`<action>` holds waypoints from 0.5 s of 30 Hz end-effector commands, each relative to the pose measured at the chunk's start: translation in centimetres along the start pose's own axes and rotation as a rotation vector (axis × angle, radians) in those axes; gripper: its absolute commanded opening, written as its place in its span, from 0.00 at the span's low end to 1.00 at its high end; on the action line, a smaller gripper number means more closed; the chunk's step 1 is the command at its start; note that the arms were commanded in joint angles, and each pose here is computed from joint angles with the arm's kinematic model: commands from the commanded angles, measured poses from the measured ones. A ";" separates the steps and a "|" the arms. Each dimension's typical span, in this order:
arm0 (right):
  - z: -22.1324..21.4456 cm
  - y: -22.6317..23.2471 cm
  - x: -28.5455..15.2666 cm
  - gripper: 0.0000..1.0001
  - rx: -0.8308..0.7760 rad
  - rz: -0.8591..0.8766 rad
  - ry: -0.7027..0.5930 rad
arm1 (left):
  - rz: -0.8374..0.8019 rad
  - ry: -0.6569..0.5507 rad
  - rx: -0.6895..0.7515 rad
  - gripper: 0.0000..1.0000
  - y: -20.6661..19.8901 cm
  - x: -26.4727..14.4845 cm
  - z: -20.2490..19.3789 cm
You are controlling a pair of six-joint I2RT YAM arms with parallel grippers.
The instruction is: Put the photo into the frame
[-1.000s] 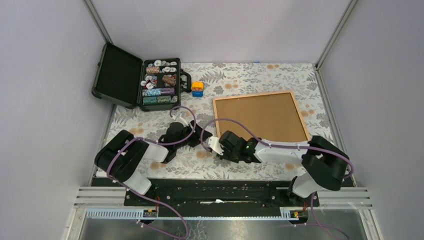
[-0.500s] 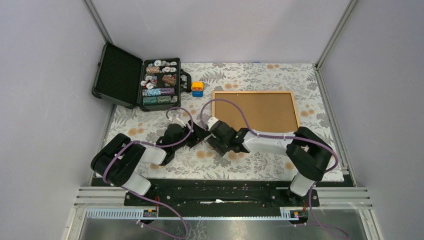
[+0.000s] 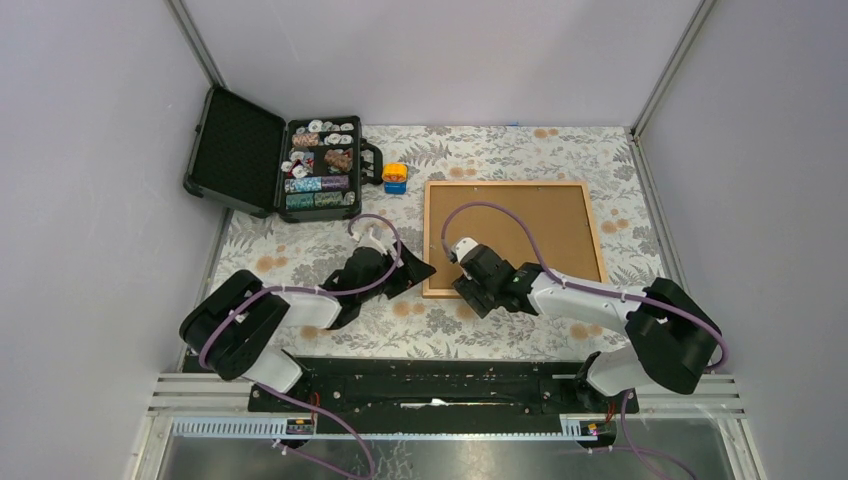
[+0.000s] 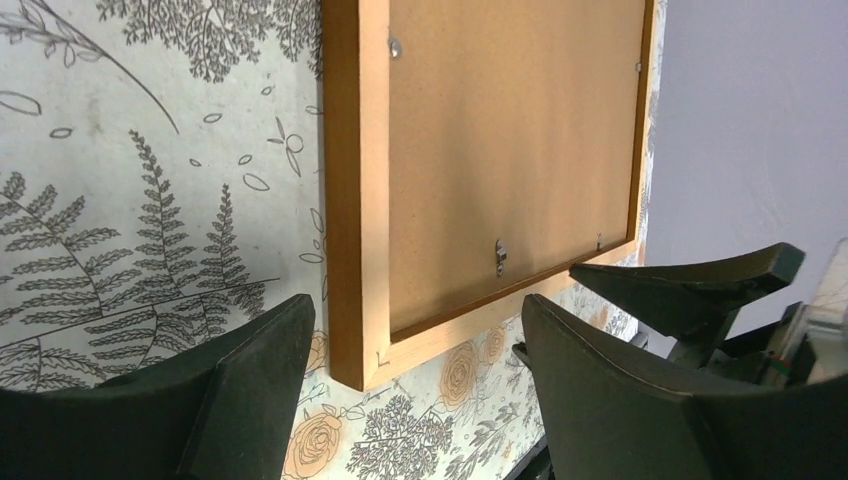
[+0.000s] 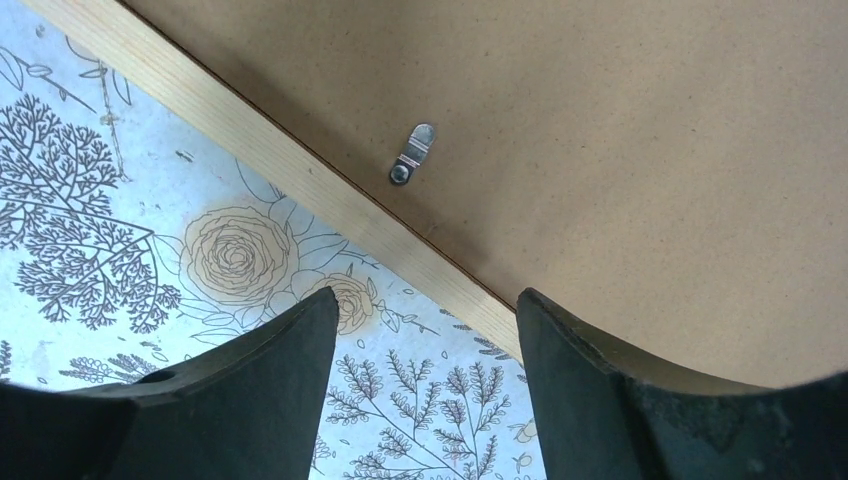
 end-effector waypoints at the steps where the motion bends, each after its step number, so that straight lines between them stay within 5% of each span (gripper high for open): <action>1: 0.6 0.3 -0.1 0.72 -0.059 0.042 -0.022 | -0.021 -0.082 0.033 0.81 -1.0 -0.4 1.4; 7: 0.7 0.5 1.2 0.64 -0.083 0.020 0.027 | -0.028 -0.061 0.014 0.81 -0.7 -1.2 0.8; 15: 2.6 1.8 3.3 0.33 -0.059 0.027 0.052 | -0.025 -0.081 0.009 0.82 -0.4 -2.1 0.6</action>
Point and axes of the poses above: each gripper's point midway between its finger pads, its own x axis out along the fingers, its own y axis along the line the jaws close on, z = x × y, the point moved 6 cm from there along -x, back along the fingers, and after that the axes turned 11 degrees about x, right-handed, at the moved point
